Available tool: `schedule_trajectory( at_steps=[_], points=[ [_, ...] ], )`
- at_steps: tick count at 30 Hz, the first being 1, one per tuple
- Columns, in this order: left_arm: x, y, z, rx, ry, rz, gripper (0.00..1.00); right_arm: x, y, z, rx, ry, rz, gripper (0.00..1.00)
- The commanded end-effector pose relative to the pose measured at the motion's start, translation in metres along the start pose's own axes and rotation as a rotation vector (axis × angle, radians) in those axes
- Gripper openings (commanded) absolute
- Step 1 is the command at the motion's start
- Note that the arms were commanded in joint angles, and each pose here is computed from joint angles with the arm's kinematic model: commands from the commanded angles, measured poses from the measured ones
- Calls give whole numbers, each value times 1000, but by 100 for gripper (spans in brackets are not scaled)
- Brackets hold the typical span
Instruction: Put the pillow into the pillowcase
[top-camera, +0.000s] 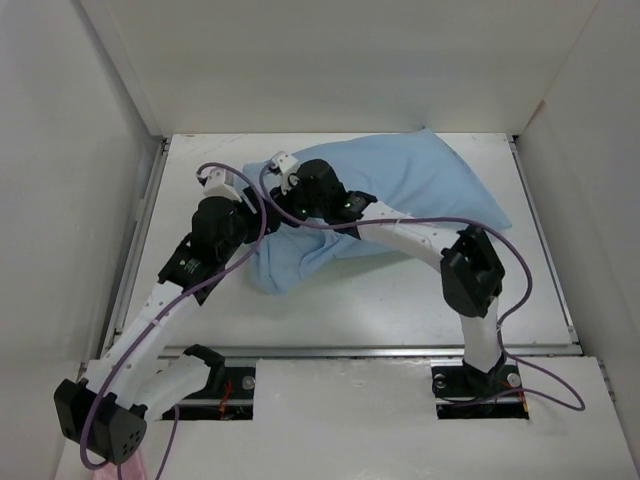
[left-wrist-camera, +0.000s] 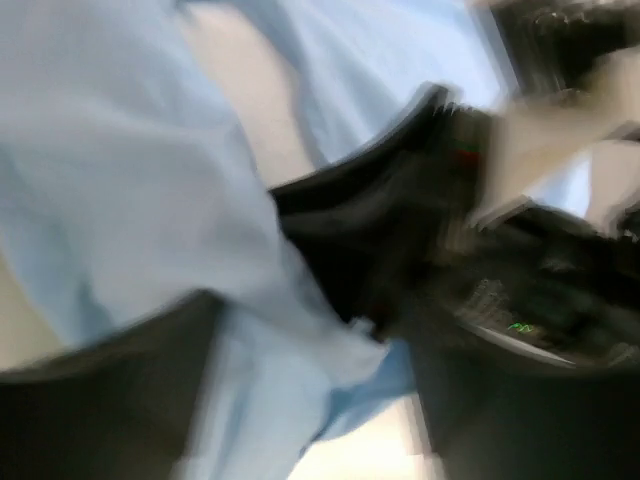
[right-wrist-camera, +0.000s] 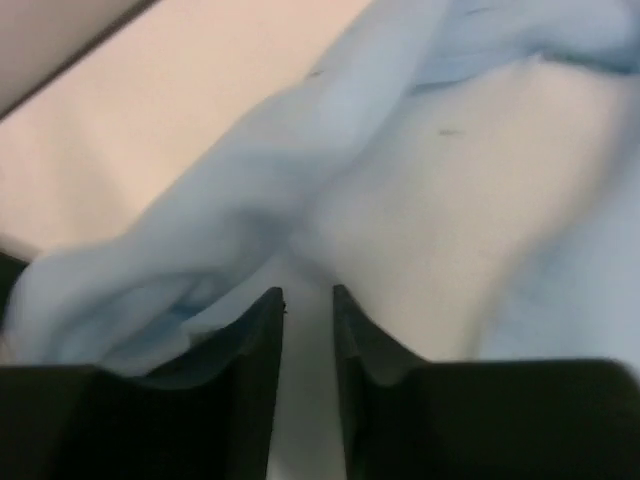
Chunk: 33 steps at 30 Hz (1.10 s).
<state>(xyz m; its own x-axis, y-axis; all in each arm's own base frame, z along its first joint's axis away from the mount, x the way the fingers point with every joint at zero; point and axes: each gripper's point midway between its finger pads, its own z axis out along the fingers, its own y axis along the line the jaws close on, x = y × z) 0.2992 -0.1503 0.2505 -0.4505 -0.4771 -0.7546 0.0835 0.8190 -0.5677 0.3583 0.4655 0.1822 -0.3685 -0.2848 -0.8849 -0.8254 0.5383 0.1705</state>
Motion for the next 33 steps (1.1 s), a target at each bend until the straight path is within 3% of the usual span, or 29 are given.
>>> schedule_trajectory(
  at_steps=[1,5,8,13,17,18,21,23,24,26,30,33],
  points=[
    [-31,0,-8,-81,-83,-37,99,-69,26,-60,-95,-134,23,36],
    [-40,49,-26,-367,-153,-96,100,-77,8,-93,-31,-192,102,41],
    [-49,61,-31,-455,-200,-108,100,-82,6,-112,-136,-237,147,44],
    [-42,68,-2,-521,-124,-57,97,-76,-13,-123,-113,-222,155,48],
    [-20,80,47,-599,-1,39,75,-60,-33,-129,-8,-214,149,48],
    [-25,84,49,-638,12,58,65,-57,-35,-132,10,-209,153,50],
    [-14,115,56,-816,73,64,60,-53,-40,-131,37,-203,147,51],
    [-14,129,59,-894,72,33,47,-53,-40,-131,37,-203,147,53],
    [-7,133,63,-916,95,37,37,-52,-39,-131,28,-201,133,55],
    [-5,131,67,-907,106,31,3,-45,-43,-121,31,-179,128,55],
    [-16,95,85,-761,90,39,0,-25,-56,-93,45,-127,148,55],
    [-46,49,81,-630,27,72,0,-5,-71,-66,83,-88,176,45]
  ],
)
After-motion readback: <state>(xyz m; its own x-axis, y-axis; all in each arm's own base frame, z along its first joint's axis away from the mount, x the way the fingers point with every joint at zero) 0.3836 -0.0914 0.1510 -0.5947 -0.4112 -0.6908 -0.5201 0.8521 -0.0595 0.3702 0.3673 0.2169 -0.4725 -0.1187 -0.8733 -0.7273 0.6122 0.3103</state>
